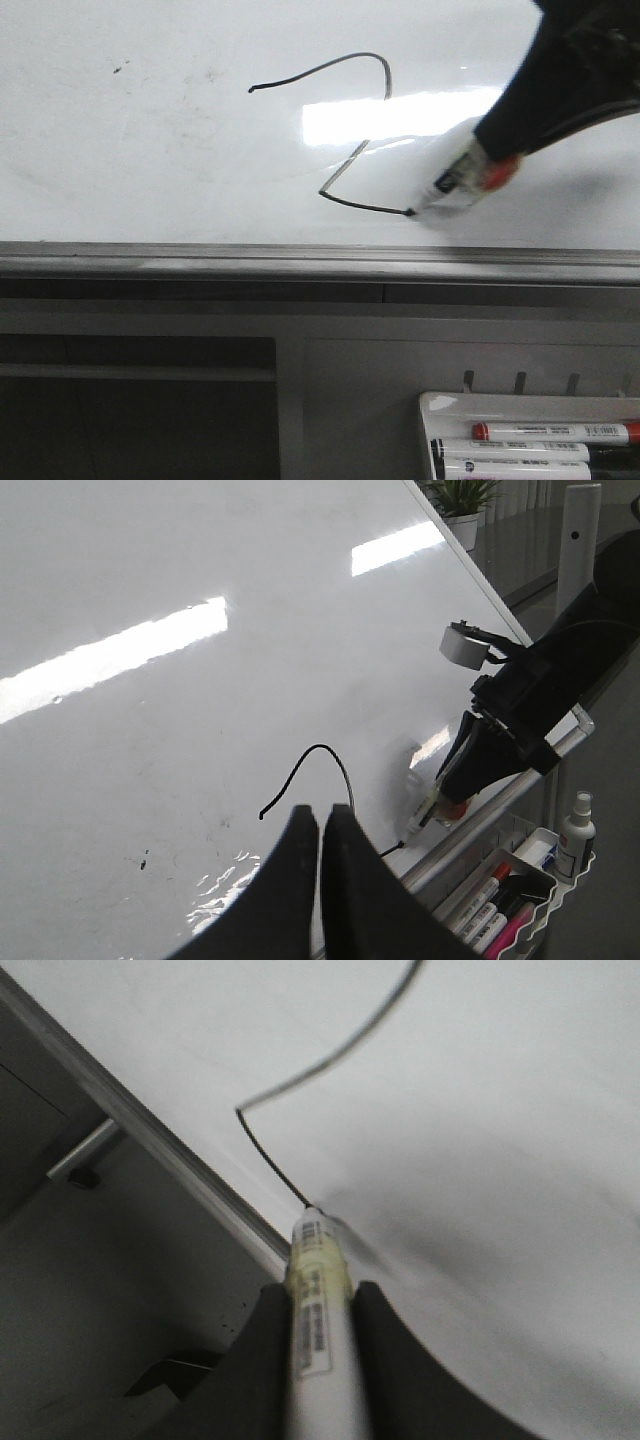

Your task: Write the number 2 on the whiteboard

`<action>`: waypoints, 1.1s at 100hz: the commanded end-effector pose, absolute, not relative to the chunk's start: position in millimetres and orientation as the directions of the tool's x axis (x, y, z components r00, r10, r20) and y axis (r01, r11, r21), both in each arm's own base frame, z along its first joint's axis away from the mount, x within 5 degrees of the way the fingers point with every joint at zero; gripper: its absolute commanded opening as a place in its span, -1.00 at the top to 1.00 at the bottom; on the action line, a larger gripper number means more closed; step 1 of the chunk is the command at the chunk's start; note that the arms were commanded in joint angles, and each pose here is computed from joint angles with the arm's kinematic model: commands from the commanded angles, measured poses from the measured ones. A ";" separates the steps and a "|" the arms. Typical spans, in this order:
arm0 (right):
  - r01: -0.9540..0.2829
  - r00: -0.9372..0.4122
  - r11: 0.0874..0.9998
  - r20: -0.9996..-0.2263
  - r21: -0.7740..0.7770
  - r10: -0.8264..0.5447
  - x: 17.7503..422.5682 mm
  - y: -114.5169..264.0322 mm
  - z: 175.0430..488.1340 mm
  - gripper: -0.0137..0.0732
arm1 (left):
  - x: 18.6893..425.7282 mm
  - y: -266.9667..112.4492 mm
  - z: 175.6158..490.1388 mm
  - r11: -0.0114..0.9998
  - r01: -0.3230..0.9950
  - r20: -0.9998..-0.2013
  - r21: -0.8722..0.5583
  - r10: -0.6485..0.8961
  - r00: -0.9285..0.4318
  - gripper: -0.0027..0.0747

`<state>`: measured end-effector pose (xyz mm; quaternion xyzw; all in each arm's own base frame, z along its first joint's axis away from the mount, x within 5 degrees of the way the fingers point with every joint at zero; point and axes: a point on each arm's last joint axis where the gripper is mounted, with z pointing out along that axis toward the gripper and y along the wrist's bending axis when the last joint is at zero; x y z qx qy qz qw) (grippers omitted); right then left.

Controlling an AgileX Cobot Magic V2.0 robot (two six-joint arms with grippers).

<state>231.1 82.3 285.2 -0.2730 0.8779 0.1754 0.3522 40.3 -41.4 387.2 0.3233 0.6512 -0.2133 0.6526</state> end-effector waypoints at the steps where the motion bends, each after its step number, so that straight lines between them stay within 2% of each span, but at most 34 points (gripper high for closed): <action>1: -0.504 -0.577 0.864 -0.735 -0.022 -0.355 234.4 51.0 299.2 0.82 | 39.6 -40.7 401.3 0.712 0.692 -0.992 0.118 0.056 0.111 0.98; 14: -0.415 -0.604 0.910 -0.743 -0.015 -0.288 229.5 30.5 306.6 0.82 | 39.6 -40.7 401.3 0.712 0.692 -0.992 0.118 0.056 0.111 0.98; 27: -0.406 -0.600 0.914 -0.751 -0.009 -0.274 226.0 28.3 310.4 0.82 | 39.6 -40.7 401.3 0.712 0.692 -0.992 0.118 0.056 0.111 0.98; 36: -0.439 -0.585 0.898 -0.770 0.035 -0.256 215.9 37.1 318.9 0.82 | 39.6 -40.7 401.3 0.712 0.692 -0.992 0.118 0.056 0.111 0.98; 45: -0.553 -0.497 0.833 -0.811 0.022 -0.308 192.8 52.6 340.1 0.82 | 39.3 -41.0 401.0 0.709 0.697 -0.993 0.112 0.054 0.104 0.94; 52: -0.659 -0.392 0.752 -0.854 0.000 -0.343 168.7 66.3 359.6 0.82 | 38.6 -41.7 400.7 0.701 0.706 -0.994 0.101 0.048 0.095 0.72; 65: -0.818 -0.145 0.570 -0.927 -0.085 -0.346 127.8 89.0 386.9 0.82 | 44.4 -54.1 398.9 0.657 0.751 -0.997 0.068 0.066 0.033 -0.14; 69: -0.854 -0.070 0.506 -0.937 -0.121 -0.343 118.8 94.4 391.4 0.82 | 46.7 -60.3 398.2 0.628 0.775 -0.994 0.077 0.110 0.010 -0.30; 72: -0.877 -0.022 0.457 -0.938 -0.148 -0.346 112.5 98.6 393.5 0.82 | 50.4 -66.9 397.2 0.601 0.794 -0.987 0.092 0.158 -0.006 -0.34; 82: -0.912 0.047 0.367 -0.936 -0.183 -0.350 102.0 107.2 395.0 0.82 | 59.0 -89.6 397.2 0.450 0.877 -0.945 0.171 0.327 0.016 -0.28; 92: -0.925 0.060 0.333 -0.937 -0.182 -0.345 97.9 111.0 395.2 0.82 | 67.0 -112.1 401.5 0.302 0.938 -0.922 0.169 0.384 0.043 -0.11; 110: -0.942 0.097 0.282 -0.952 -0.182 -0.289 92.8 114.9 400.2 0.82 | 87.0 -142.7 410.6 0.201 0.976 -0.918 0.089 0.396 0.002 0.19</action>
